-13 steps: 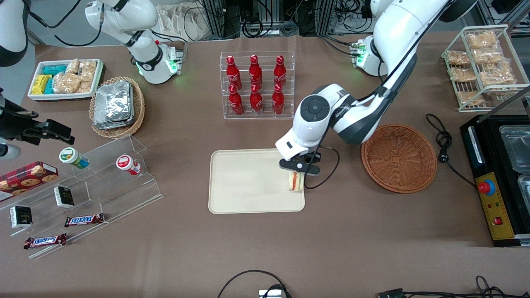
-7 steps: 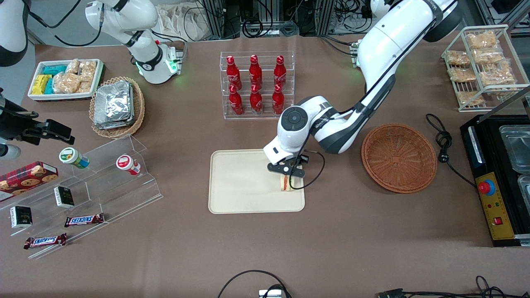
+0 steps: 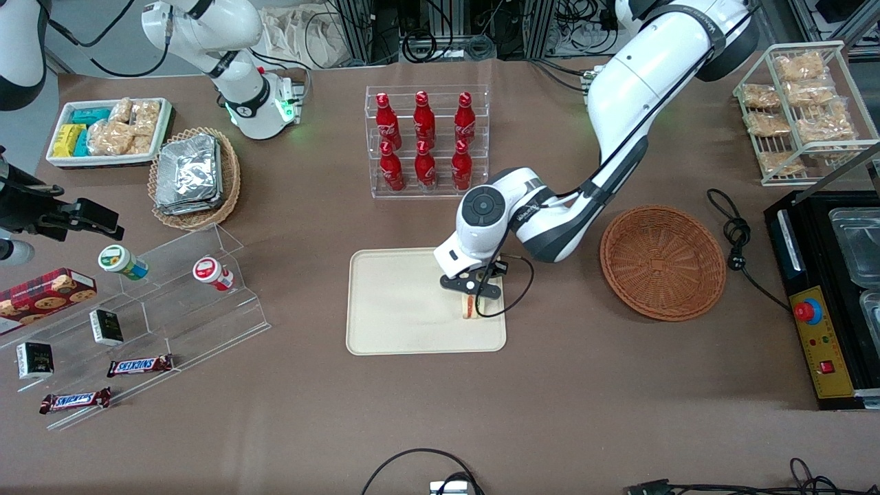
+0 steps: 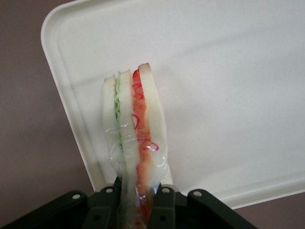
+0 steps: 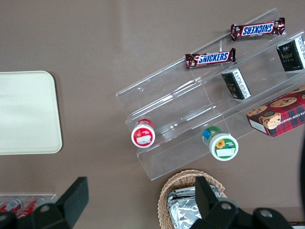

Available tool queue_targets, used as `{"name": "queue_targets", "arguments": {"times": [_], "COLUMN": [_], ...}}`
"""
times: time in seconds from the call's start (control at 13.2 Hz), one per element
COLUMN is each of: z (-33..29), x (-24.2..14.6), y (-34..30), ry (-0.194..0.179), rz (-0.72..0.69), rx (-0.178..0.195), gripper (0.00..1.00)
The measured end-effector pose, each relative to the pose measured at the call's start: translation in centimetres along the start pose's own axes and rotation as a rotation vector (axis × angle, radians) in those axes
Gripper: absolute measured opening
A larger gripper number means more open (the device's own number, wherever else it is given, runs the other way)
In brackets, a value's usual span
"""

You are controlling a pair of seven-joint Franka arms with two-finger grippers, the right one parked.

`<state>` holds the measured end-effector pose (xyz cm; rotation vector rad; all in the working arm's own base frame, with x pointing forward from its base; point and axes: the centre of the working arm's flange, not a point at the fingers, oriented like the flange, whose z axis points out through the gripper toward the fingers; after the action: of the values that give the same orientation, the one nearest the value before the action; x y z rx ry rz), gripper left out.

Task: Place sandwich from basket to tray
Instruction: 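Lower the sandwich onto the tray and open the left gripper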

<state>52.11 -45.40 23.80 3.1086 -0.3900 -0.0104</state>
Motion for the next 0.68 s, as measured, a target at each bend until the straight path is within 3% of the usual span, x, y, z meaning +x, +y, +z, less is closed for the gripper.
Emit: {"name": "queue_targets", "arguments": {"times": [0.45, 0.68], "z": [0.64, 0.96], "x": [-0.05, -0.09], "y": [0.09, 0.09], "ry": [-0.007, -0.012], "rz": [0.003, -0.015], "rx": [0.002, 0.002], "gripper": [0.35, 0.64]}}
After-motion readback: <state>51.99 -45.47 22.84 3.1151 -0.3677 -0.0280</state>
